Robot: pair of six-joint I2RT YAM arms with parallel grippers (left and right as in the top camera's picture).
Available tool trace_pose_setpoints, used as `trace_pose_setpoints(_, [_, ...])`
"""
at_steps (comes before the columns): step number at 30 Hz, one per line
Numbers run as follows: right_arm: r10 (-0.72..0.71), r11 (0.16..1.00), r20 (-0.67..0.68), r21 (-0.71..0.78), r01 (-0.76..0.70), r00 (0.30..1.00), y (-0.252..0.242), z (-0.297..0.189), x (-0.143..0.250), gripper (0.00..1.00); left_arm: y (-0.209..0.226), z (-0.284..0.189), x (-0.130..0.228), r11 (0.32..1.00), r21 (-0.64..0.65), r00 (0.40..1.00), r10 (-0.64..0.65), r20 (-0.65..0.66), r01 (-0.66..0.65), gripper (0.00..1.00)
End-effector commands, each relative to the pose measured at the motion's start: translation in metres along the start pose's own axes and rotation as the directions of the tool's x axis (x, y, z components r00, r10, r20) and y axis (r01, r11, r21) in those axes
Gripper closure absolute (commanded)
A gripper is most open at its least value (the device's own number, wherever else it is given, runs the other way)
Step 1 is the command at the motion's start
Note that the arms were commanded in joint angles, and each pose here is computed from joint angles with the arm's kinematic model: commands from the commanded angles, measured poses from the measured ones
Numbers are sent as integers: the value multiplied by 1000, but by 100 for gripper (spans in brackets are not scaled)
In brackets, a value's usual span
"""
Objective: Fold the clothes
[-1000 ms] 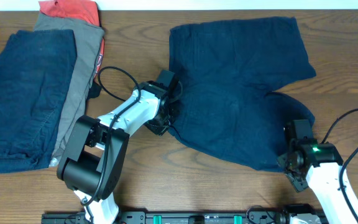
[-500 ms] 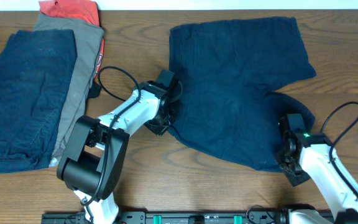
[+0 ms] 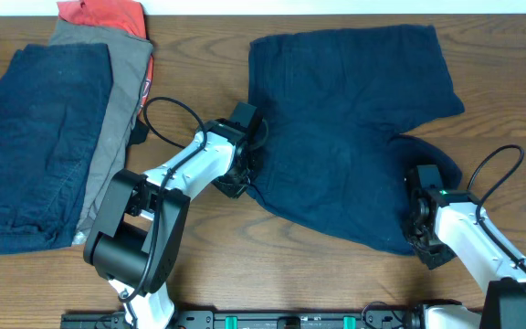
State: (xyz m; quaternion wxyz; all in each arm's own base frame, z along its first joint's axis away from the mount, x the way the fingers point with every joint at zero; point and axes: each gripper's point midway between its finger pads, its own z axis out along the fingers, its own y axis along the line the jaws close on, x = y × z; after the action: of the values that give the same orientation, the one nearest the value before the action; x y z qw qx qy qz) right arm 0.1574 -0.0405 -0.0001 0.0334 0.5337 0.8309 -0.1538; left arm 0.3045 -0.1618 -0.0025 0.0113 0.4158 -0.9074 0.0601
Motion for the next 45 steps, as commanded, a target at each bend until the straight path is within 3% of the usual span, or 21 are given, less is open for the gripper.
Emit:
trace_pose_setpoints(1, [15, 1000, 27, 23, -16, 1000, -5, 3, -5, 99, 9, 8, -12, 999, -42, 999, -11, 49, 13, 94])
trace_pose_setpoints(8, [-3, 1000, 38, -9, 3, 999, 3, 0, -9, 99, 6, 5, -14, 998, -36, 997, 61, 48, -59, 94])
trace_pose_setpoints(16, [-270, 947, 116, -146, 285, 956, 53, -51, -45, 99, -12, -34, -30, 967, 65, 966, 238, 97, -245, 94])
trace_pose_setpoints(24, [-256, 926, 200, -231, 300, 946, 70, -128, -99, 99, -27, -107, -35, 869, 186, 876, 404, 264, -458, 94])
trace_pose_setpoints(29, [-266, 906, 218, -276, 321, 939, 69, -161, -116, 99, -28, -159, -30, 763, 219, 769, 499, 398, -609, 94])
trace_pose_setpoints(37, [-308, 875, 235, -310, 372, 922, 41, -206, -113, 99, -2, -211, -15, 727, 255, 739, 484, 468, -638, 94])
trace_pose_setpoints(45, [-317, 822, 342, -367, 436, 885, 11, -246, -105, 99, 28, -219, -3, 740, 234, 749, 500, 435, -631, 94])
